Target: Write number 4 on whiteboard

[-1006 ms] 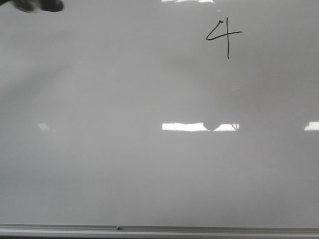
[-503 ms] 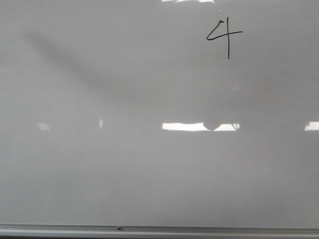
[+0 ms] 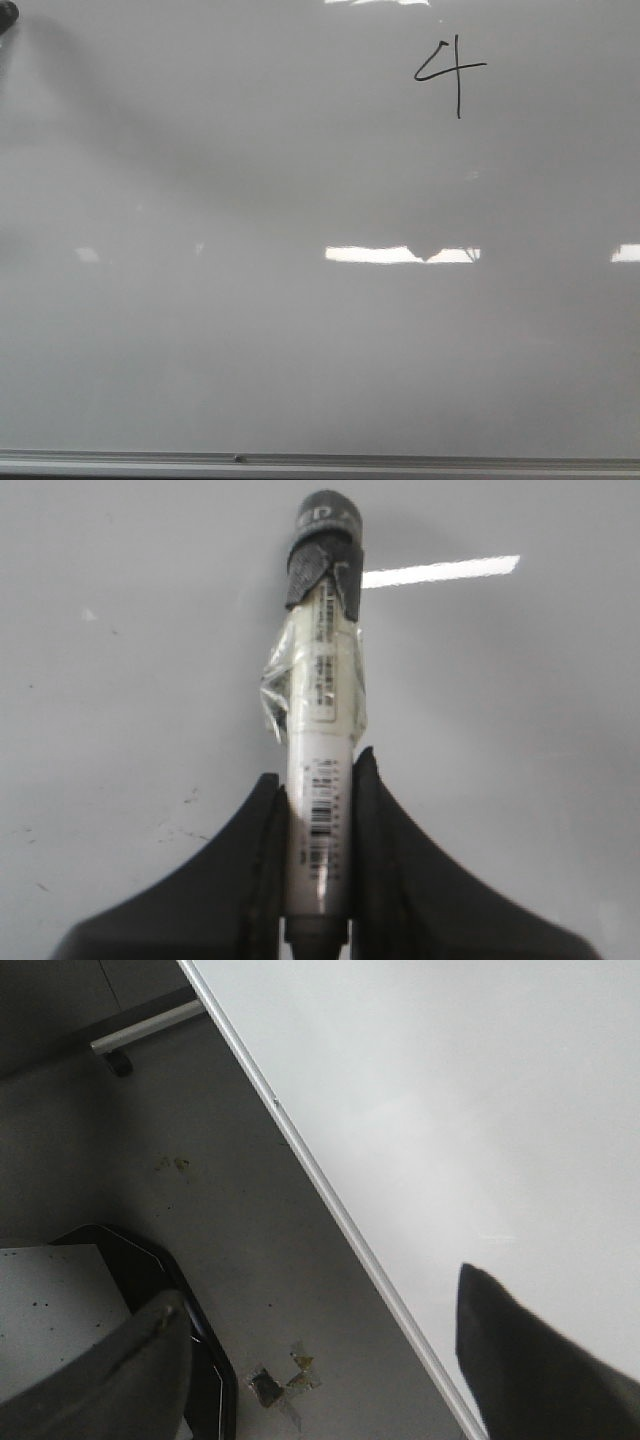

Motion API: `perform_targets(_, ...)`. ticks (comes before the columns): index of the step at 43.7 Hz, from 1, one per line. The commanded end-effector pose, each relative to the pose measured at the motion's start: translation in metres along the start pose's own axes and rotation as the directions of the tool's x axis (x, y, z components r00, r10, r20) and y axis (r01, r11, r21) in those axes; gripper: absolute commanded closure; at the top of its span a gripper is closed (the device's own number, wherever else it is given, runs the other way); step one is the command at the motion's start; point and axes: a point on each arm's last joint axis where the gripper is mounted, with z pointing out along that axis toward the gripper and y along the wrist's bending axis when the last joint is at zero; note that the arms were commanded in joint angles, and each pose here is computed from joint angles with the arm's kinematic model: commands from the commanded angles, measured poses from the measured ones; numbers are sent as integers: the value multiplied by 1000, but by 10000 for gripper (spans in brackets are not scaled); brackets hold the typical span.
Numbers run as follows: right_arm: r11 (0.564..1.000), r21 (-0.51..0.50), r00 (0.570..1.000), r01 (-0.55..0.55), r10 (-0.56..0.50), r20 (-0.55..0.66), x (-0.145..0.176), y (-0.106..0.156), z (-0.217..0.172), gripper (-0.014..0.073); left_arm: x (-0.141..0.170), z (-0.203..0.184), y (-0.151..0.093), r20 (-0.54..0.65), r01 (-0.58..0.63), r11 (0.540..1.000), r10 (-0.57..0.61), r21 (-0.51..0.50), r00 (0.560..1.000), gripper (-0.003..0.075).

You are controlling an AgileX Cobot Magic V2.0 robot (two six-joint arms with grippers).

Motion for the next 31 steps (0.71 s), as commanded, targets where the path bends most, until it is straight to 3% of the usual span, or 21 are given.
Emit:
perform_targets(1,999,39,997,-4,1,75,-11,-2,-9,26,-16,3,1,128,18,1000,-18,3,992,703)
perform_targets(13,999,39,997,-4,1,76,-11,-2,-9,26,2,20,0,49,21,1000,-21,6,999,671)
perform_targets(27,999,51,996,-5,1,86,-12,-3,-9,26,9,26,0,24,22,1000,-22,7,999,409)
perform_targets(31,996,71,993,-53,45,112,-14,-5,-9,26,5,20,1,19,21,1000,-21,4,1000,365)
